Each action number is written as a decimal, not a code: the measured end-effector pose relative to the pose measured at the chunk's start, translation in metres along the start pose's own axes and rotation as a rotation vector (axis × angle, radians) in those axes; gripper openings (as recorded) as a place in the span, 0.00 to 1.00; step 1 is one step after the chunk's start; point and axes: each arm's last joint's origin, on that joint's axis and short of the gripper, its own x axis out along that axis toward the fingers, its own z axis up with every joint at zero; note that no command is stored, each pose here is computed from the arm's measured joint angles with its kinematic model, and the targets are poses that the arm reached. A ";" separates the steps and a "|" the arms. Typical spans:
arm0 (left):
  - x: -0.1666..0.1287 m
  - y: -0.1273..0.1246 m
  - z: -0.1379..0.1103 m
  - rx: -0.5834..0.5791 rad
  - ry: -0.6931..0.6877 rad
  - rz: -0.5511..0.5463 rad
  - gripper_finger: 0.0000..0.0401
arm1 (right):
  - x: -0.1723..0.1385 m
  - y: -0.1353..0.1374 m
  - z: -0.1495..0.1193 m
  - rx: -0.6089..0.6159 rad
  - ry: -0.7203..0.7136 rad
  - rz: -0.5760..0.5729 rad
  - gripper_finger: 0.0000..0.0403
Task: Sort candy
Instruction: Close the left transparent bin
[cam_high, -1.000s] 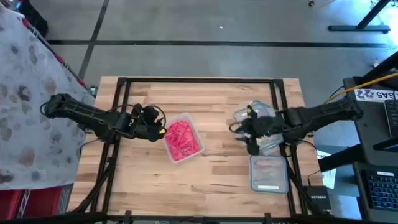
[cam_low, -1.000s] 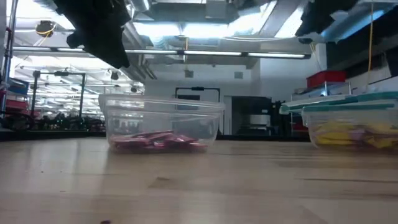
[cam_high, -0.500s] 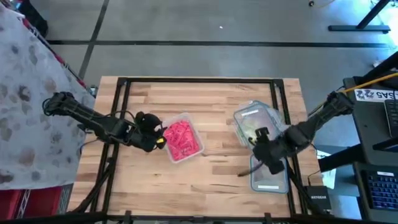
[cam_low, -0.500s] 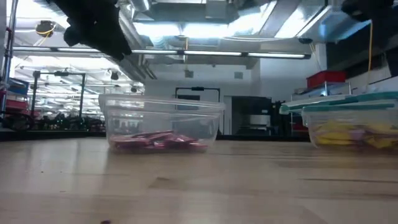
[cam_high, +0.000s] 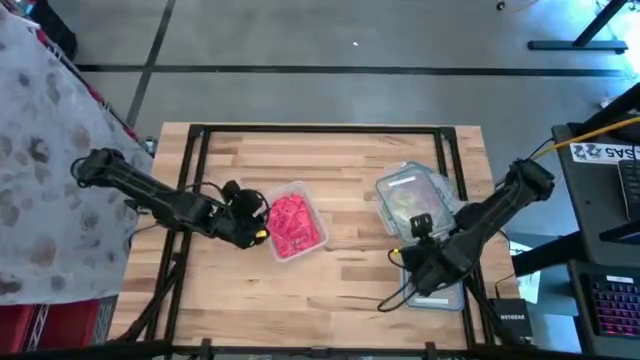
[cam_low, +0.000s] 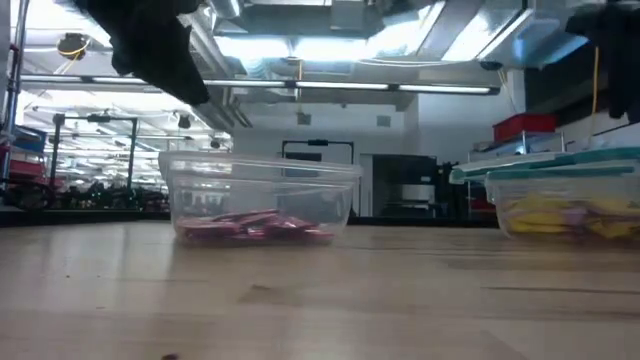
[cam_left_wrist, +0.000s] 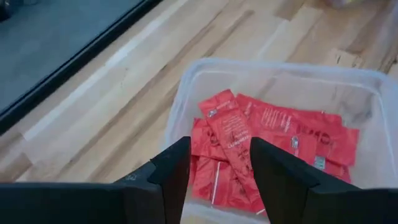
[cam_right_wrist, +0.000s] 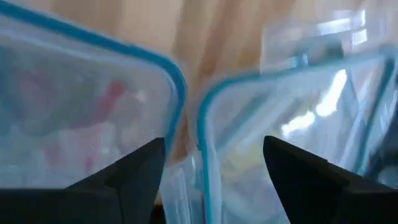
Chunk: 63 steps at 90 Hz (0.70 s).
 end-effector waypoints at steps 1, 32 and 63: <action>0.000 -0.001 0.000 0.005 0.001 0.000 0.38 | 0.000 0.000 0.000 0.002 0.009 -0.002 0.65; -0.004 -0.011 -0.009 0.065 0.006 -0.028 0.38 | 0.002 0.006 -0.003 0.058 0.074 0.043 0.65; -0.007 -0.013 -0.010 0.074 -0.005 -0.034 0.38 | 0.020 0.019 -0.023 0.158 0.132 -0.050 0.64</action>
